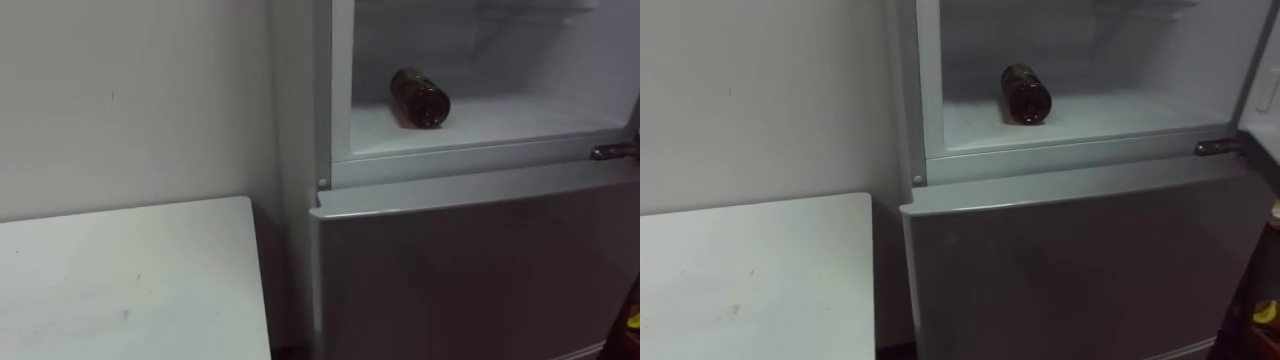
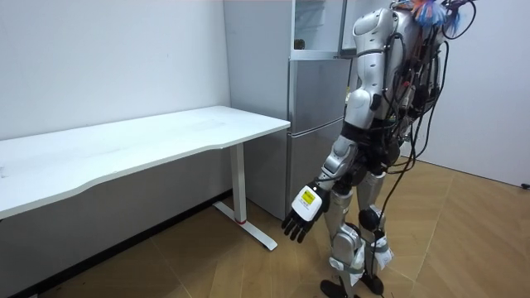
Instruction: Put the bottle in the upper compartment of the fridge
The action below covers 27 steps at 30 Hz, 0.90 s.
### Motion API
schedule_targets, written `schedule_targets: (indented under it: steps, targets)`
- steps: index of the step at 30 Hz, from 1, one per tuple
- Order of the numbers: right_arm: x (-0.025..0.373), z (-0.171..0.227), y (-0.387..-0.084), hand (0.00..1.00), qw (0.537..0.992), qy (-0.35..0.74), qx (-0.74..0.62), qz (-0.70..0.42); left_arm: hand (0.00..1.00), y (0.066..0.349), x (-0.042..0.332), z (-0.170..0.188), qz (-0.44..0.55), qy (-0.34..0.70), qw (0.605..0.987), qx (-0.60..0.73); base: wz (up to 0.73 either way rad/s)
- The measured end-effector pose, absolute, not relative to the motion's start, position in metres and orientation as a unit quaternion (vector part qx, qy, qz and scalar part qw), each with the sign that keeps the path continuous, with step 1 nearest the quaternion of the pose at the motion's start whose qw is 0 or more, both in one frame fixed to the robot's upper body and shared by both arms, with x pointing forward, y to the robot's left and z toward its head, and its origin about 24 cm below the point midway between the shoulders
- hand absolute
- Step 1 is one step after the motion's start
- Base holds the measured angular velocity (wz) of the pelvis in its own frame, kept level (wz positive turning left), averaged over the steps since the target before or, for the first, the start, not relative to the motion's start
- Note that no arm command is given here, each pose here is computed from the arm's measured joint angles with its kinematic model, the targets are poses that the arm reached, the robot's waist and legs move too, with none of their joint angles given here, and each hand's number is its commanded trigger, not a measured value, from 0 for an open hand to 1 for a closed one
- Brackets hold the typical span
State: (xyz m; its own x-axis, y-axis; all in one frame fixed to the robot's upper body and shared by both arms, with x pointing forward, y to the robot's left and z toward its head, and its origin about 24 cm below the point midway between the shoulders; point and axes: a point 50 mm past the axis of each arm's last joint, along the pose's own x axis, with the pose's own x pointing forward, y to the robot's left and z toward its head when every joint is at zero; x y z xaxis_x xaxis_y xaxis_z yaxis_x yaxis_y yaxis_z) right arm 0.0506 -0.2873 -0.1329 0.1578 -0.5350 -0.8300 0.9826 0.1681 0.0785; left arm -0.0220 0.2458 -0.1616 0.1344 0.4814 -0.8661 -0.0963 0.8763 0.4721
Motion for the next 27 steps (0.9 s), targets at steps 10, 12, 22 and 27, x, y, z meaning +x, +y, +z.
schedule_targets:
  steps: [10, 12, 22, 27]
  targets:
    - [0.052, -0.123, -0.298, 0.0, 0.651, 0.318, 0.326, -0.607, 0.0, 0.246, -0.023, -0.162, 0.195, 0.629, 0.737, 0.152, -0.01]
    - [0.061, -0.113, -0.304, 0.0, 0.648, 0.289, 0.329, -0.623, 0.0, 0.247, -0.023, -0.161, 0.197, 0.629, 0.737, 0.15, -0.04]
    - [0.083, -0.08, -0.325, 0.0, 0.632, 0.207, 0.307, -0.681, 0.0, 0.254, -0.022, -0.159, 0.215, 0.62, 0.74, 0.148, 0.02]
    - [0.102, -0.045, -0.336, 0.0, 0.636, 0.144, 0.297, -0.698, 0.0, 0.257, -0.025, -0.158, 0.23, 0.62, 0.737, 0.141, 0.0]
